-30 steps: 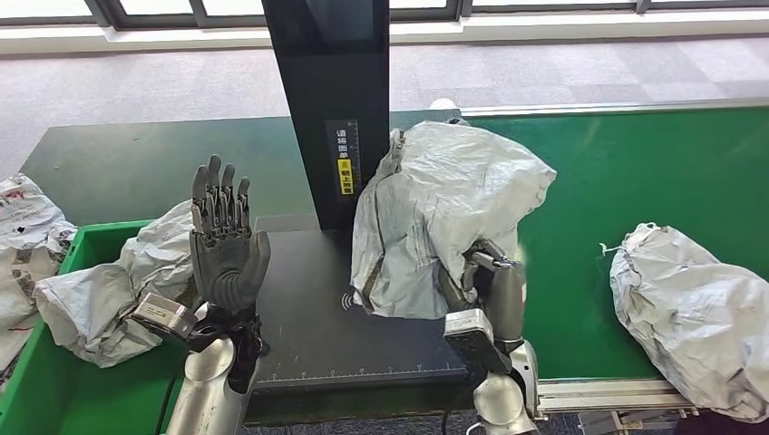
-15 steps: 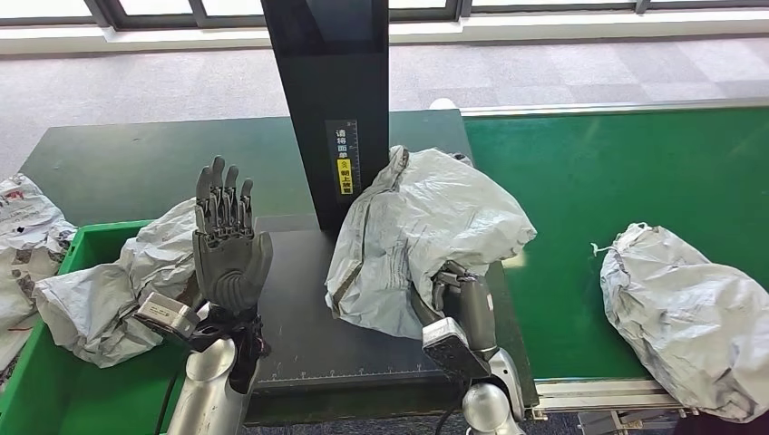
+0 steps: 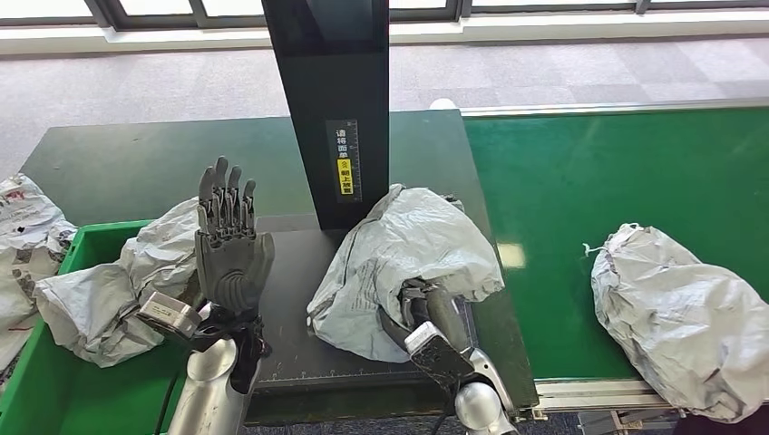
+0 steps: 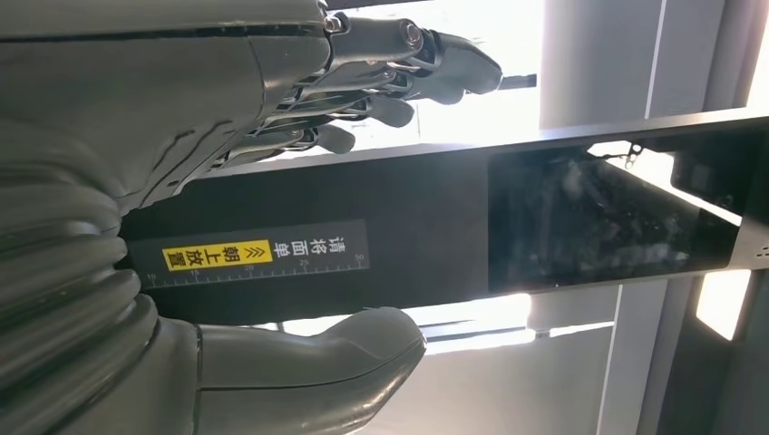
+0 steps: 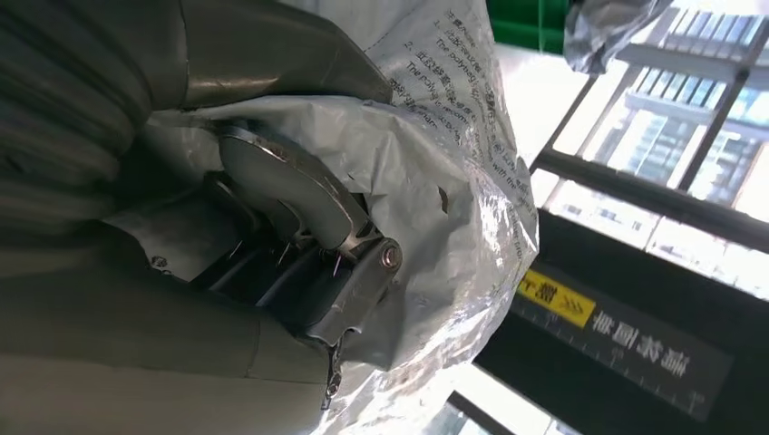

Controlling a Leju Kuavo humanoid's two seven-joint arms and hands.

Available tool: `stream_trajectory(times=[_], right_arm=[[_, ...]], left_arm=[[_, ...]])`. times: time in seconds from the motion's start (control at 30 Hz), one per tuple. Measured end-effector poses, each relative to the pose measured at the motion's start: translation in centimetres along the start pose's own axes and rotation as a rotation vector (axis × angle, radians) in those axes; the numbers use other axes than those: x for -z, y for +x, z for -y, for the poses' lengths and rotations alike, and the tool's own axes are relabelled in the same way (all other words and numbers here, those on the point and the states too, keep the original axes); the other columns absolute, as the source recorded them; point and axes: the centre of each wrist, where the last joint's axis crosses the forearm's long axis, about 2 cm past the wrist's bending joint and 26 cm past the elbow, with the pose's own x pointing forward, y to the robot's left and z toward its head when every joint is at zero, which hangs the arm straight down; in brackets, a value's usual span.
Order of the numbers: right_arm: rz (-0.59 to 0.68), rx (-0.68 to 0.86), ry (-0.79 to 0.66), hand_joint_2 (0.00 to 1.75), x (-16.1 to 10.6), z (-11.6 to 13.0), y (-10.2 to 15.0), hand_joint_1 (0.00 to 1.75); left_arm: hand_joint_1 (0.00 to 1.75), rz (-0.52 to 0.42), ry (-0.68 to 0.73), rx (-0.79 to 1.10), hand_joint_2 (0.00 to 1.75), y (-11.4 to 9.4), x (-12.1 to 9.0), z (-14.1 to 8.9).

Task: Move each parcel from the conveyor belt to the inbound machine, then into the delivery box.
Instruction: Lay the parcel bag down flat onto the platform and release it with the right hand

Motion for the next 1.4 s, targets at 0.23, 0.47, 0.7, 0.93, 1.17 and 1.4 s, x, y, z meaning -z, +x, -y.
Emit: stream_trajectory(times=[0.23,0.47,0.7,0.93,1.17,1.4], right_arm=[[-0.011,0.018,0.123,1.75,0.2,-1.1,-0.7,0.44],[-0.042,0.008,0.186,0.00,-0.2,-1.9,-1.4,0.00],[-0.054,0.023,0.190,0.00,-0.3,-2.0,-1.7,0.00],[-0.052,0.050,0.204,0.00,0.0,-1.9,-1.7,0.00],[-0.051,0.049,0.207,0.00,0.2,-1.8,-1.7,0.00],[-0.050,0.042,0.217,0.00,0.2,-1.8,-1.7,0.00]], left_arm=[[0.00,-0.013,-0.004,-0.002,1.75,-0.3,-0.2,0.0],[0.00,-0.019,-0.013,0.029,1.75,-0.3,-0.3,0.0],[0.00,-0.018,-0.012,0.038,1.75,-0.3,-0.3,-0.1],[0.00,-0.030,-0.040,0.154,1.75,-0.3,-0.3,-0.2],[0.00,-0.043,-0.051,0.185,1.75,-0.5,-0.5,-0.2],[0.00,-0.213,-0.201,0.681,1.75,-1.7,-0.9,1.1]])
